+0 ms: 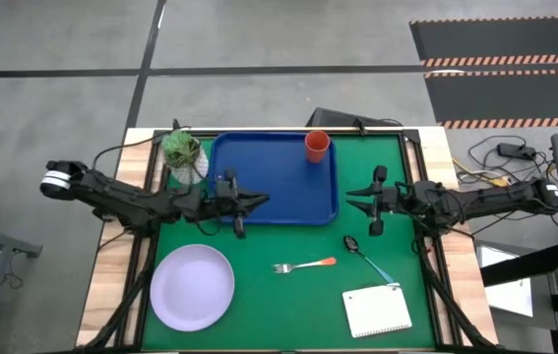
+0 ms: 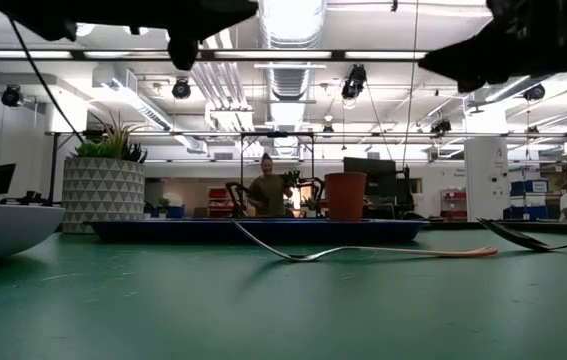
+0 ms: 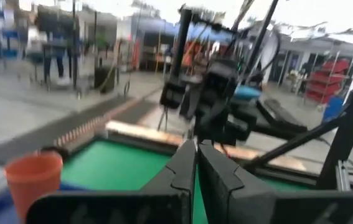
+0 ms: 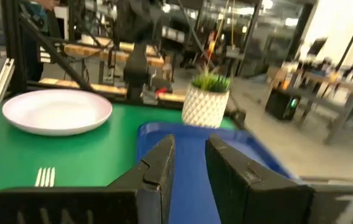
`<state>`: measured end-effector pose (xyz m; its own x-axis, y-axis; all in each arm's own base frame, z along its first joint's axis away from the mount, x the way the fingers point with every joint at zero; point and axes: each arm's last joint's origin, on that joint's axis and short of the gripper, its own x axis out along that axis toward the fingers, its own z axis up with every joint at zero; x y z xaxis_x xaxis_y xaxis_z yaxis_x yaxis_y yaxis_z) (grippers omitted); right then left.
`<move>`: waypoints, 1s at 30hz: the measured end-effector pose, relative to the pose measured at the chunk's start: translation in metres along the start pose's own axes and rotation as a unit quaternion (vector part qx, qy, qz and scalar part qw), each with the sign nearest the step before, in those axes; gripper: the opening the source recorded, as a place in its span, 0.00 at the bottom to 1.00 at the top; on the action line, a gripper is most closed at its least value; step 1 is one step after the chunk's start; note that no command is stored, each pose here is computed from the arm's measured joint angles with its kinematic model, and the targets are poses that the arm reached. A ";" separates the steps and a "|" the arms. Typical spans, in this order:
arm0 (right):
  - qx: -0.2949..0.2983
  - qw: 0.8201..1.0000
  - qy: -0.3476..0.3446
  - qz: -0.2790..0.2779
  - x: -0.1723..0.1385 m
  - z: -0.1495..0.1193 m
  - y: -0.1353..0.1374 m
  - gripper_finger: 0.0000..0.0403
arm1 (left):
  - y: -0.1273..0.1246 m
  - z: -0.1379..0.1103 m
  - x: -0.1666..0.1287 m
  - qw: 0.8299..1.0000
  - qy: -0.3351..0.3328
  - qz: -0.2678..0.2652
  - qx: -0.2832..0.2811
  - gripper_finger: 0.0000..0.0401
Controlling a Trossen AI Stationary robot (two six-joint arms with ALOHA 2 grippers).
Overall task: Pick and place plate/cup/fork/spoon on tray
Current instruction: Put the purple plate on the blue serving tray to the right of the orange cup
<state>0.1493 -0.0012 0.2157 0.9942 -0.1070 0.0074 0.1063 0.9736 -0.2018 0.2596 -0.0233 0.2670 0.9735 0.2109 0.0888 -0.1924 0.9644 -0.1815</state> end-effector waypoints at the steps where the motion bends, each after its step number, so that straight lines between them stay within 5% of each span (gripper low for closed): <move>1: -0.010 1.000 -0.006 -0.001 -0.001 0.003 -0.001 0.20 | -0.001 -0.002 0.003 1.000 0.016 0.003 -0.009 0.00; 6: -0.061 0.997 -0.052 -0.014 -0.009 0.021 -0.005 0.20 | -0.006 -0.008 0.013 0.988 0.129 0.034 -0.072 0.00; 11: -0.106 0.991 -0.079 -0.026 -0.014 0.033 -0.009 0.20 | -0.020 0.000 0.016 0.956 0.253 0.095 -0.115 0.00; 22: -0.159 0.980 -0.108 -0.044 -0.018 0.051 -0.013 0.20 | -0.054 0.008 0.003 0.790 0.507 0.283 -0.199 0.00; 30: -0.187 0.974 -0.112 -0.052 -0.019 0.055 -0.014 0.20 | -0.080 -0.021 0.013 0.696 0.593 0.297 -0.276 0.00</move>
<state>0.1292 -0.0018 0.2723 0.9608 -0.1141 0.2529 0.2365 0.8132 -0.5317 0.2905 -0.1007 0.2620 0.2222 -0.0491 -0.9738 -0.8461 0.4865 -0.2176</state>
